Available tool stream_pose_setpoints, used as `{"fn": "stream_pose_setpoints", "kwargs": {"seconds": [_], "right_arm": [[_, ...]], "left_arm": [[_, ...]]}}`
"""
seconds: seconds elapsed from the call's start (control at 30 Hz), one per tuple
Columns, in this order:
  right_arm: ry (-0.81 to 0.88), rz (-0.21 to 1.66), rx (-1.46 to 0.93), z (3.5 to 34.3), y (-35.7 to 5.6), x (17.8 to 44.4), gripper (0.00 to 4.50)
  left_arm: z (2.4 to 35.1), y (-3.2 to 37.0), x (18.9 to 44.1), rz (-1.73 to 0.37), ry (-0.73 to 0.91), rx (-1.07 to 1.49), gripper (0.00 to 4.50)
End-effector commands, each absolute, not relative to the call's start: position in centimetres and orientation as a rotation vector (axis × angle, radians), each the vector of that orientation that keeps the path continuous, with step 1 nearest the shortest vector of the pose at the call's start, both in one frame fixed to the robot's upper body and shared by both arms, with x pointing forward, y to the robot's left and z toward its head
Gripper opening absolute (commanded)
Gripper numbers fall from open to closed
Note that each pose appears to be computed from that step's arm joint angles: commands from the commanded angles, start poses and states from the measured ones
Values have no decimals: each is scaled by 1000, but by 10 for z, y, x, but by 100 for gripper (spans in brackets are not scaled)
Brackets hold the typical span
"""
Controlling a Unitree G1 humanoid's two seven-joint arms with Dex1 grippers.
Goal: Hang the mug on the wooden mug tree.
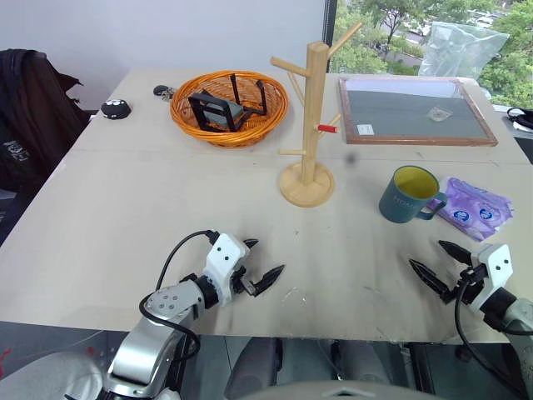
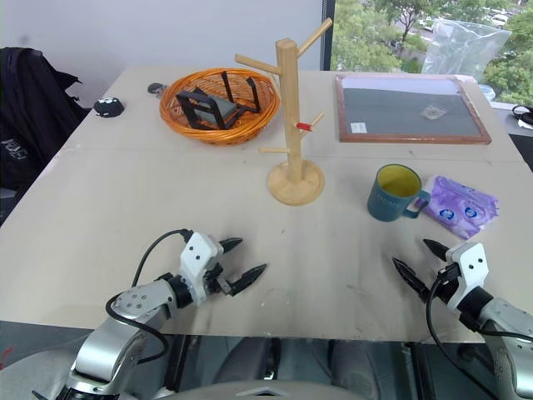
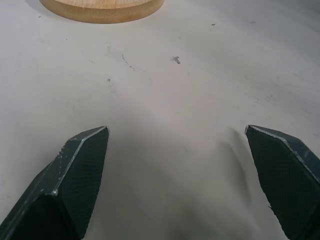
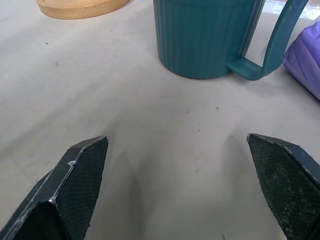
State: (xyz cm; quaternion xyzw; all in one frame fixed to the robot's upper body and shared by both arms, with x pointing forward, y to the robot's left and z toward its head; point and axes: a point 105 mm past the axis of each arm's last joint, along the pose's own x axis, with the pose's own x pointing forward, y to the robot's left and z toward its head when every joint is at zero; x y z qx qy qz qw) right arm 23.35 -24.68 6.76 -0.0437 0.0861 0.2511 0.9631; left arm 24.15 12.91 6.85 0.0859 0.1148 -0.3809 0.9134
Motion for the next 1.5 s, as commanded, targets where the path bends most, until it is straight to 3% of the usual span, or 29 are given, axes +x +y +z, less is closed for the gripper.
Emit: {"fn": "stream_pose_setpoints", "kwargs": {"seconds": [0.03,0.7,1.17,1.5], "right_arm": [[135,506,-122,78,-250,235,449],[89,419,-108,84,-256,248,449],[28,205,-76,94,-267,294,449],[-22,180,-61,101,-263,306,449]], "left_arm": [[85,126,243,-797,166,192,450],[95,124,251,-825,133,212,450],[152,80,227,-1236,47,164,450],[164,75,227,-1255,7,182,450]]}}
